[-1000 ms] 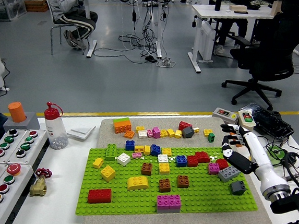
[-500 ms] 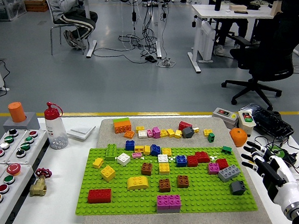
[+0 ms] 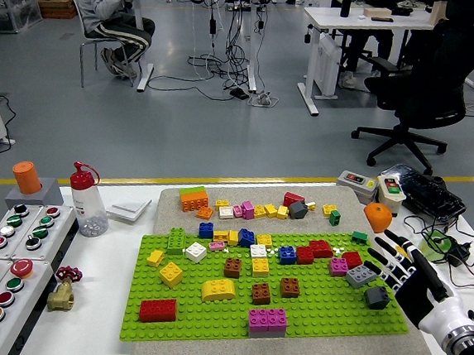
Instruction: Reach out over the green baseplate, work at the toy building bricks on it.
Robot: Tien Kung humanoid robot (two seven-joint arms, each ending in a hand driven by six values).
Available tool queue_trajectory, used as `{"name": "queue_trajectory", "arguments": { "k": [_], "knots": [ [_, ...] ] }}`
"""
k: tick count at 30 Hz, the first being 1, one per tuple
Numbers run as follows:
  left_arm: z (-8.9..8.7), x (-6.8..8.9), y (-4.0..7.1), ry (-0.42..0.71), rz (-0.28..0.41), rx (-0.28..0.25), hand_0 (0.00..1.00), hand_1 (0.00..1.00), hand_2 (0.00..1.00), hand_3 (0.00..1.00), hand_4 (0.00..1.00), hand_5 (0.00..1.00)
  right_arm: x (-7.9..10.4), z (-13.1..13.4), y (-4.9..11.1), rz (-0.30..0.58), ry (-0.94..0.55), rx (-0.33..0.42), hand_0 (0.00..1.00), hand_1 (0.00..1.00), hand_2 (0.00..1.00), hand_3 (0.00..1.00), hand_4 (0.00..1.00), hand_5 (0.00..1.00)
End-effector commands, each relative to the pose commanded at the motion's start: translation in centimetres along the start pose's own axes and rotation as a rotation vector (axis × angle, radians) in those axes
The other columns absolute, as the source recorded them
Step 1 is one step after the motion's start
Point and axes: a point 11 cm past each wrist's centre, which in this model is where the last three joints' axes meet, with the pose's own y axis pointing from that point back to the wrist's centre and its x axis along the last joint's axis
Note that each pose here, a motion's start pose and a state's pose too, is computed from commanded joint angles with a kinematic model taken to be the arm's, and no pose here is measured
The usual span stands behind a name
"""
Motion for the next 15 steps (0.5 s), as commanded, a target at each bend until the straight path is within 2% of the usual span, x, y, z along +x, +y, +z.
{"name": "queue_trajectory", "arguments": {
  "k": [15],
  "knots": [
    [-0.34,0.09,-0.07,-0.012,0.003,0.008,0.628,0.596,0.610,0.411,0.337,0.986,-0.27,0.87,0.07,-0.008,-0.011,-0.024,0.767,0.775,0.783,0.751,0.442,0.463]
  ]
}}
